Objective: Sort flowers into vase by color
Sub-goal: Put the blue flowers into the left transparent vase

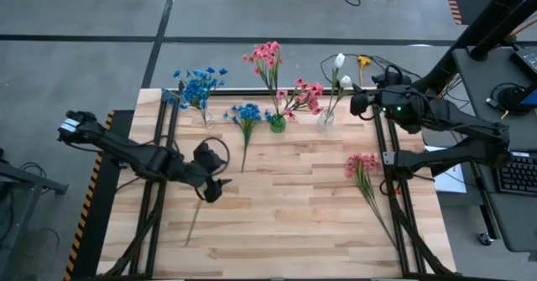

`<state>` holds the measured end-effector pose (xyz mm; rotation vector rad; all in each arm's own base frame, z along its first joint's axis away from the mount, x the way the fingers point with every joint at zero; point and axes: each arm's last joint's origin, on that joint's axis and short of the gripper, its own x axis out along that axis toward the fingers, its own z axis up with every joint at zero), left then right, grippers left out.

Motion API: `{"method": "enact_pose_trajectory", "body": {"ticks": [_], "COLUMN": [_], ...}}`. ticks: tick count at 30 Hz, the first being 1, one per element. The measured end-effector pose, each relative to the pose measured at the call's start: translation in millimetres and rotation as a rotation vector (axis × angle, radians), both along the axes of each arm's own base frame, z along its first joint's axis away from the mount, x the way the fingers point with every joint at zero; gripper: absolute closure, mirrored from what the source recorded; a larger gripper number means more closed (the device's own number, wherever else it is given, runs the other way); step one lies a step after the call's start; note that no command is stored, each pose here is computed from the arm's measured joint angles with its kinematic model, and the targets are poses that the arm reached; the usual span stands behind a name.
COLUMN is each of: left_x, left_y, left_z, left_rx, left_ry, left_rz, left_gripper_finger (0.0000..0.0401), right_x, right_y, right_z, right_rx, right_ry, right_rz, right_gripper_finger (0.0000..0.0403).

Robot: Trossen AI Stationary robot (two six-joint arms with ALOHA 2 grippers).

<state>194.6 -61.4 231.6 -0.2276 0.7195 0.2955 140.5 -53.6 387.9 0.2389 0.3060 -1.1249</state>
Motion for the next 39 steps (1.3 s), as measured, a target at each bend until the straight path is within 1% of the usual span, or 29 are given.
{"method": "enact_pose_trajectory", "body": {"ticks": [2, 4, 10, 14, 18, 20, 23, 26, 33, 39], "left_x": [2, 3, -3, -7, -7, -8, -13, -15, -8, -5], "left_y": [-2, -3, -2, -2, -4, -4, -4, -5, -12, -14], "left_z": [-6, -8, -6, -8, -15, -19, -29, -40, -61, -65], "left_rx": [-0.036, -0.065, -0.126, -0.177, -0.257, -0.280, -0.298, -0.275, -0.258, -0.236], "left_ry": [0.052, 0.098, 0.255, 0.325, 0.381, 0.419, 0.538, 0.644, 0.776, 0.802], "left_rz": [-0.011, 0.004, 0.135, 0.209, 0.263, 0.313, 0.418, 0.504, 0.513, 0.499], "left_gripper_finger": [0.0098, 0.0098, 0.0098, 0.0098, 0.0098, 0.0098, 0.0098, 0.0098, 0.0098, 0.0098], "right_x": [-1, 1, 18, 21, 17, 14, 13, 12, 12, 11], "right_y": [3, 6, 14, 17, 18, 18, 19, 20, 20, 19], "right_z": [0, -1, -12, -23, -29, -31, -32, -32, -32, -23], "right_rx": [0.061, 0.115, 0.278, 0.337, 0.385, 0.400, 0.409, 0.409, 0.404, 0.371], "right_ry": [0.005, 0.010, 0.041, 0.123, 0.160, 0.176, 0.188, 0.187, 0.189, 0.176], "right_rz": [-0.003, 0.014, 0.145, 0.120, 0.062, 0.042, 0.032, 0.033, 0.032, 0.036], "right_gripper_finger": [0.0091, 0.0094, 0.0097, 0.0097, 0.0097, 0.0097, 0.0097, 0.0100, 0.0106, 0.0101]}}
